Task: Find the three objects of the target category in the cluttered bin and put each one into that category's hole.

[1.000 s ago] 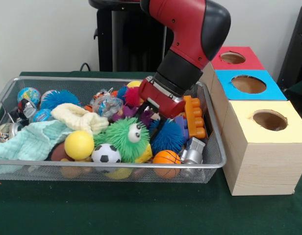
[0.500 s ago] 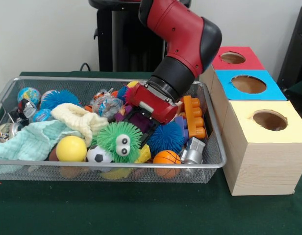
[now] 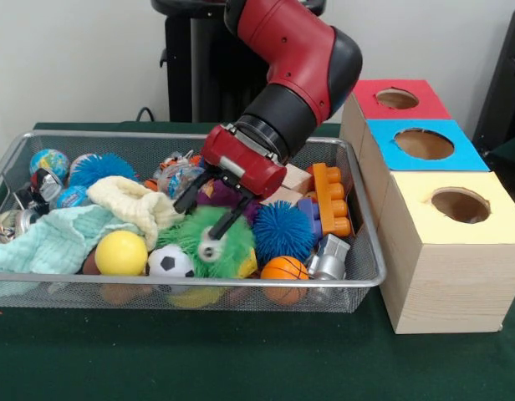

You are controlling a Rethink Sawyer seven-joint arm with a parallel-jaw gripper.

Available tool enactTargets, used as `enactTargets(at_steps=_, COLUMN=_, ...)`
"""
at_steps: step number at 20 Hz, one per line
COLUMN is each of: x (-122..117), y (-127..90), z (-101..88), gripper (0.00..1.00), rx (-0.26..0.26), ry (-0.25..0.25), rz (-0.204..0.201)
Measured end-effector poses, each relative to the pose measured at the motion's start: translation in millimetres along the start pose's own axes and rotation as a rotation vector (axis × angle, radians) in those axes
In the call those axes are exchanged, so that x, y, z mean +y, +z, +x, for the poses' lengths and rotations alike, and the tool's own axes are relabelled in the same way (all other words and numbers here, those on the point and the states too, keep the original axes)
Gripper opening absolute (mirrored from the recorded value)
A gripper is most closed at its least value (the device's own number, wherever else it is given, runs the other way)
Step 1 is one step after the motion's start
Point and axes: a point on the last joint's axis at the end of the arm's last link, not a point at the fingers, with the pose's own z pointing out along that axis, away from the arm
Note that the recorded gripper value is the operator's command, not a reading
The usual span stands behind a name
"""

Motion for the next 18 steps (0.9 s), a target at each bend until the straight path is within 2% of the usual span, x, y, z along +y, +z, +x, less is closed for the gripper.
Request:
enactTargets(at_steps=10, x=-15, y=-2, z=-27.6, gripper=1.0, rx=-0.027, ry=0.014, rz=0.02)
enactTargets(at_steps=13, x=-20, y=1, z=-30.6, gripper=1.0, rx=-0.003, ry=0.018, rz=0.016)
enactTargets(at_steps=14, x=-22, y=3, z=-28.3, gripper=1.0, rx=0.032, ry=0.022, rz=0.014)
enactTargets(at_steps=15, x=-27, y=5, z=-22.0, gripper=1.0, rx=0.103, ry=0.03, rz=0.015)
enactTargets(at_steps=16, x=-29, y=6, z=-17.5, gripper=1.0, rx=0.148, ry=0.035, rz=0.017)
enactTargets(at_steps=18, x=-37, y=5, z=-0.6, gripper=1.0, rx=0.317, ry=0.047, rz=0.033)
